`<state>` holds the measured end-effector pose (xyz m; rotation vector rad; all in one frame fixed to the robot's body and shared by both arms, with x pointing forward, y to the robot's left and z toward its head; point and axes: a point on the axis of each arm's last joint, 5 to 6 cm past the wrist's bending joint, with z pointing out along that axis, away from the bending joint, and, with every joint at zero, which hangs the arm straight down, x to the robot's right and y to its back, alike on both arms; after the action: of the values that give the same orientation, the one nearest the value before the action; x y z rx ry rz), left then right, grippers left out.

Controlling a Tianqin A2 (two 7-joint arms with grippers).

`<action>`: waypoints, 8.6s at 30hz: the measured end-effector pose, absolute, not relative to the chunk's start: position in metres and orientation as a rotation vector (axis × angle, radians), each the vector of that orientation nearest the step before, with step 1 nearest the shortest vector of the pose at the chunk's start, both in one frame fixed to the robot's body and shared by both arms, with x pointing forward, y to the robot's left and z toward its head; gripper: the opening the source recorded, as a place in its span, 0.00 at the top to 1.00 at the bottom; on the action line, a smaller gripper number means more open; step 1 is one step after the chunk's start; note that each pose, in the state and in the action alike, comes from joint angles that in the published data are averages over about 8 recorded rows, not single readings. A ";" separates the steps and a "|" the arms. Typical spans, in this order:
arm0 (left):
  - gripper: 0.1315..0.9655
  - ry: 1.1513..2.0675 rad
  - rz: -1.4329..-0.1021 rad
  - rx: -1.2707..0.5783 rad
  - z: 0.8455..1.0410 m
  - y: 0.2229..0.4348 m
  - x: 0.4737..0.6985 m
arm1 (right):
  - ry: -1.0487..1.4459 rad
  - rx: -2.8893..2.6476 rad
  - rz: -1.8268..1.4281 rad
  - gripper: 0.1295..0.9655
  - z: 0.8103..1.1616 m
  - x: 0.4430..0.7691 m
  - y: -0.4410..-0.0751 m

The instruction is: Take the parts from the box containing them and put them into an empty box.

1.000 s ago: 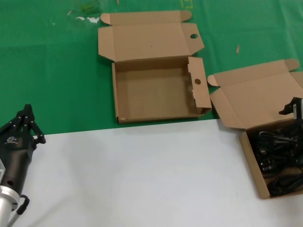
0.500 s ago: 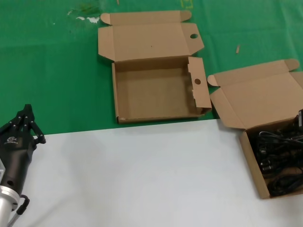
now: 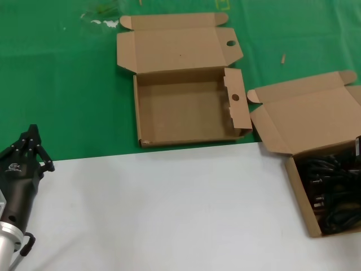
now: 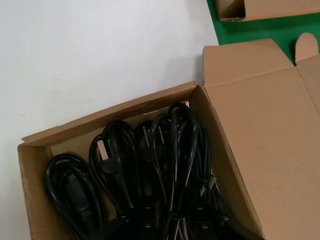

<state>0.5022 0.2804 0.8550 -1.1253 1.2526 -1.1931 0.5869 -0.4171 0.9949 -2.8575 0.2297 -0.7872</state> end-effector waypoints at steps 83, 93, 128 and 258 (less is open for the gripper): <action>0.99 1.253 -1.193 -1.125 0.855 0.280 0.502 | -0.343 -2.491 -1.089 0.75 1.036 0.715 -0.175; 0.99 1.253 -1.193 -1.125 0.855 0.280 0.502 | -0.163 -2.305 -1.091 0.55 1.034 0.656 -0.196; 0.66 1.253 -1.193 -1.125 0.855 0.280 0.502 | 0.179 -1.848 -1.088 0.01 0.967 0.609 -0.208; 0.00 1.253 -1.193 -1.125 0.855 0.280 0.502 | 1.077 -1.286 -1.233 0.00 0.861 0.515 -0.275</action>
<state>0.5022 0.2804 0.8550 -1.1250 1.2527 -1.1928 0.5150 -0.2754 0.8609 -1.2858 1.0771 -1.2333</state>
